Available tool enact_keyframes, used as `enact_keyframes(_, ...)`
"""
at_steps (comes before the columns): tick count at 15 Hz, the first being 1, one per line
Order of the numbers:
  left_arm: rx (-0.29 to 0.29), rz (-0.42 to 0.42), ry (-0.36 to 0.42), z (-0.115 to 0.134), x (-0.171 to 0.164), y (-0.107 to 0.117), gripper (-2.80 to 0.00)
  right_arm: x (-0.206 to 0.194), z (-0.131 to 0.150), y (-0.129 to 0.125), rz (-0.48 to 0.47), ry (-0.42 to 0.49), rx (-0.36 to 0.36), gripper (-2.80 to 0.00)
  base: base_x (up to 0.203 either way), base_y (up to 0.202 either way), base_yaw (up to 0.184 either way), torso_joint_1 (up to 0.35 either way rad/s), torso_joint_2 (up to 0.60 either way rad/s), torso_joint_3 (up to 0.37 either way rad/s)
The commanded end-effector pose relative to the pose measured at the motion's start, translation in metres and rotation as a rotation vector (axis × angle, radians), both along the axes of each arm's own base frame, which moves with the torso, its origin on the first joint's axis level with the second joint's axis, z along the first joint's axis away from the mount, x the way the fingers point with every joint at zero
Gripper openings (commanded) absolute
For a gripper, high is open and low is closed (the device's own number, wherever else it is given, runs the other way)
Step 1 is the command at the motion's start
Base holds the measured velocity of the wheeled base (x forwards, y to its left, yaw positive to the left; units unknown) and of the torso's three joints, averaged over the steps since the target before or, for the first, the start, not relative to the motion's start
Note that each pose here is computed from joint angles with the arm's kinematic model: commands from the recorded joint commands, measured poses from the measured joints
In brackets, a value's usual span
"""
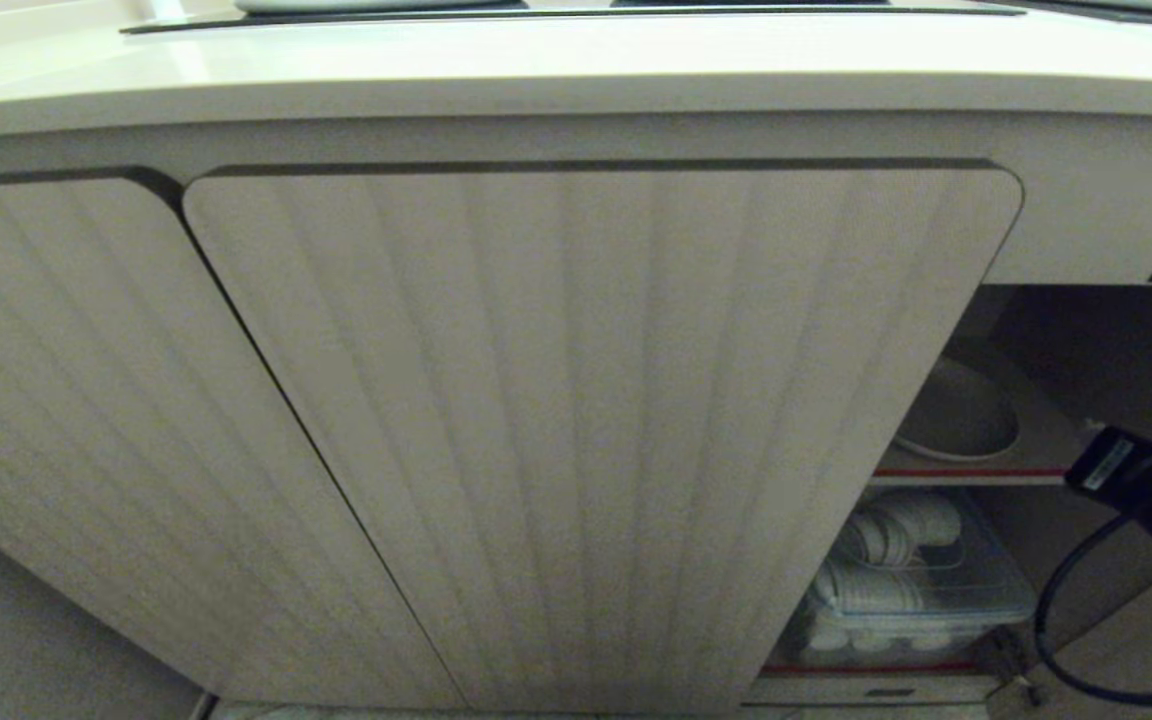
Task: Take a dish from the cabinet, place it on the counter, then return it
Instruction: Close the cabinet door
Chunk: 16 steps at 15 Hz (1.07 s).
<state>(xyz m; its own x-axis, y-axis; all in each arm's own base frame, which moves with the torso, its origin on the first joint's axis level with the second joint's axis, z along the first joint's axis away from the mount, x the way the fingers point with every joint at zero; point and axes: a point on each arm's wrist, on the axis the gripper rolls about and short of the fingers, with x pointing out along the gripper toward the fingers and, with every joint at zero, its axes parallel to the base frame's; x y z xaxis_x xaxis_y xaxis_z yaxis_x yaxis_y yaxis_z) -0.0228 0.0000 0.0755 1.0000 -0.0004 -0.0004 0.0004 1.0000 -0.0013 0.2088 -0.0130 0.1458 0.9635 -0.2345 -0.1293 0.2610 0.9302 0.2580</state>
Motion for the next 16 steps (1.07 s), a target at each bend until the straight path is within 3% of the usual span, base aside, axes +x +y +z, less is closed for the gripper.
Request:
enact_keyframes(1,0.0,0.0,0.0,0.0,0.0,0.0,-2.8,-0.007,-0.002,0.001,0.001,0.001,-0.002,-2.8,0.0,0.0,0.0,0.0,0.0,0.0)
enact_keyframes(7,0.0,0.0,0.0,0.0,0.0,0.0,-2.8,-0.051,-0.009,0.015,0.088,0.01,-0.037,-2.8,0.0,0.0,0.0,0.0,0.0,0.0)
enact_keyframes(16,0.0,0.0,0.0,0.0,0.0,0.0,-2.8,-0.119,-0.006,0.017,0.143,-0.054,-0.096,-2.8,0.0,0.0,0.0,0.0,0.0,0.0)
